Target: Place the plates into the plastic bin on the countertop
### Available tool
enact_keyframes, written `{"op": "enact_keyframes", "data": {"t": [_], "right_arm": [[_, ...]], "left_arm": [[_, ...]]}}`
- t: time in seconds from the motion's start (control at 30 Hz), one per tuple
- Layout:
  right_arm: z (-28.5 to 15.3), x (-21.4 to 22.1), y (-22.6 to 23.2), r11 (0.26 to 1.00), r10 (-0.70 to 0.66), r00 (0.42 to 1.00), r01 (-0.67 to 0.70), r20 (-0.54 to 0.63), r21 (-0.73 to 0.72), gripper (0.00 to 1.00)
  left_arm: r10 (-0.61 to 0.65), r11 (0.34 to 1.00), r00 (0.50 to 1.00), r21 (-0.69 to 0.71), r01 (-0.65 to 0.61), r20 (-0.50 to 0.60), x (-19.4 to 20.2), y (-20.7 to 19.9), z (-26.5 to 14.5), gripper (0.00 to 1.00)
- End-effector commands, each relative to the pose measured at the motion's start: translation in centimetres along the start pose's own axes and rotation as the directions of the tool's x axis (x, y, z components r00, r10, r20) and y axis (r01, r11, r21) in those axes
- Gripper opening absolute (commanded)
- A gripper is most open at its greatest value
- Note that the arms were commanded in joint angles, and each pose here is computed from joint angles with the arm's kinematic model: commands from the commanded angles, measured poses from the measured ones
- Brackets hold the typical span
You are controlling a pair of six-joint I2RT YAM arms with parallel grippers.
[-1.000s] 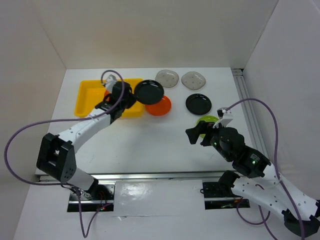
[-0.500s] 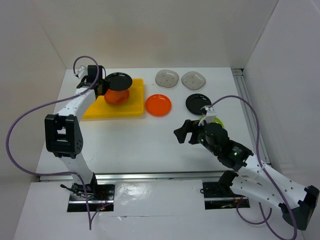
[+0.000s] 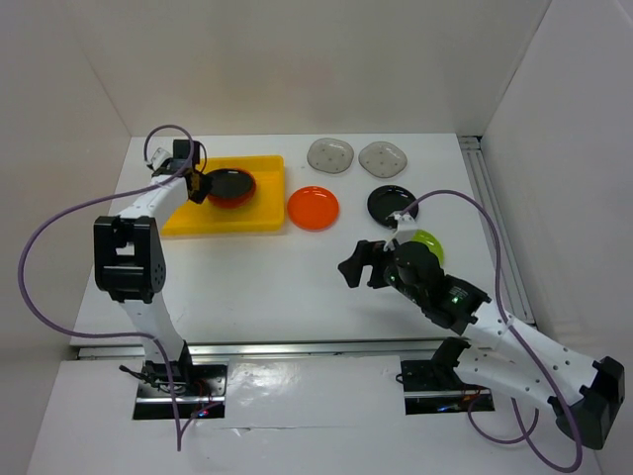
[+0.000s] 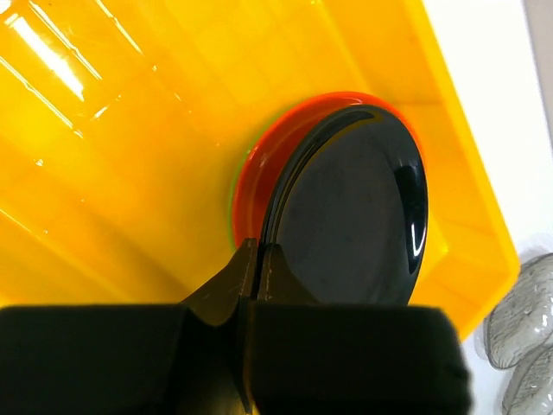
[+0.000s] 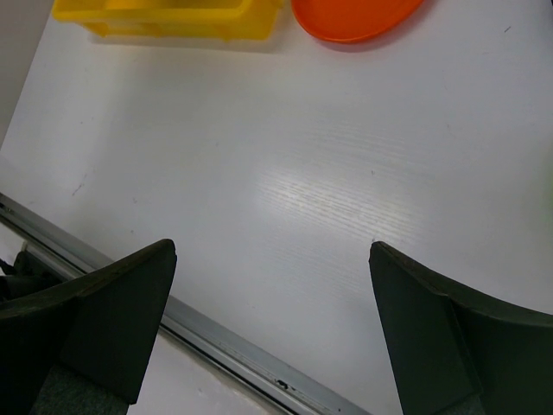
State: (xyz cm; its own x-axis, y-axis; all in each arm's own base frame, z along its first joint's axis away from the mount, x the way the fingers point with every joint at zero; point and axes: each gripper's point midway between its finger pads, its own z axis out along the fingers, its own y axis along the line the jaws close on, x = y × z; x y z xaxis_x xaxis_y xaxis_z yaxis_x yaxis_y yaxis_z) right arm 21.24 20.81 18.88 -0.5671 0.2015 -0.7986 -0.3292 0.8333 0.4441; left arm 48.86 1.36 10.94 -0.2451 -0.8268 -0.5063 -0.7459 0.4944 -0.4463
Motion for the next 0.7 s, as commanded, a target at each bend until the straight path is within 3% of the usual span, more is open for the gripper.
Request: {"op": "enact_keyframes", "data": {"t": [0.0, 0.07, 0.1, 0.33, 0.4, 0.53, 0.6, 0.67], "right_arm": [[0.0, -2.2, 1.6, 0.998, 0.008, 0.997, -0.004, 0.071, -0.060, 1.00], [-0.3, -2.2, 1.6, 0.998, 0.020, 0.997, -0.015, 0.079, -0.067, 1.00], [-0.5, -2.4, 1.7, 0.997, 0.024, 0.995, -0.017, 0.093, -0.077, 1.00], [-1.2, -3.0, 2.4, 0.994, 0.037, 0.995, -0.027, 0.097, -0.103, 1.00], [-1.3, -3.2, 2.5, 0.995, 0.033, 0.996, -0.025, 0.084, -0.094, 1.00], [-2.4, -4.3, 2.4, 0.996, 0.040, 0.992, -0.030, 0.116, -0.086, 1.00], [-3.4, -5.5, 2.4, 0.996, 0.049, 0.987, -0.037, 0.153, -0.079, 1.00], [-4.5, -6.9, 1.6, 0.999, 0.040, 0.982, -0.036, 0.187, -0.021, 1.00]], "left_arm": [[-0.010, 0.999, 1.000, 0.037, 0.010, -0.017, -0.4, -1.0, 0.8, 0.10], [0.007, 1.000, 0.999, 0.029, -0.006, -0.031, -0.3, -0.5, 1.3, 0.23], [0.005, 0.999, 1.000, 0.038, -0.004, -0.026, -0.5, -0.7, 1.0, 0.43], [0.008, 0.985, 1.000, 0.173, -0.008, -0.002, -2.0, -3.3, -3.6, 0.85], [0.030, 0.982, 1.000, 0.187, -0.031, 0.009, -2.2, -3.8, -6.3, 0.91], [0.129, 0.951, 0.991, 0.285, -0.119, -0.017, 1.5, -4.7, -11.3, 0.96], [0.219, 0.897, 0.975, 0.400, -0.187, -0.037, 5.8, -6.2, -13.7, 0.96], [0.312, 0.855, 0.944, 0.464, -0.230, -0.108, 11.2, -4.6, -14.5, 0.99]]}}
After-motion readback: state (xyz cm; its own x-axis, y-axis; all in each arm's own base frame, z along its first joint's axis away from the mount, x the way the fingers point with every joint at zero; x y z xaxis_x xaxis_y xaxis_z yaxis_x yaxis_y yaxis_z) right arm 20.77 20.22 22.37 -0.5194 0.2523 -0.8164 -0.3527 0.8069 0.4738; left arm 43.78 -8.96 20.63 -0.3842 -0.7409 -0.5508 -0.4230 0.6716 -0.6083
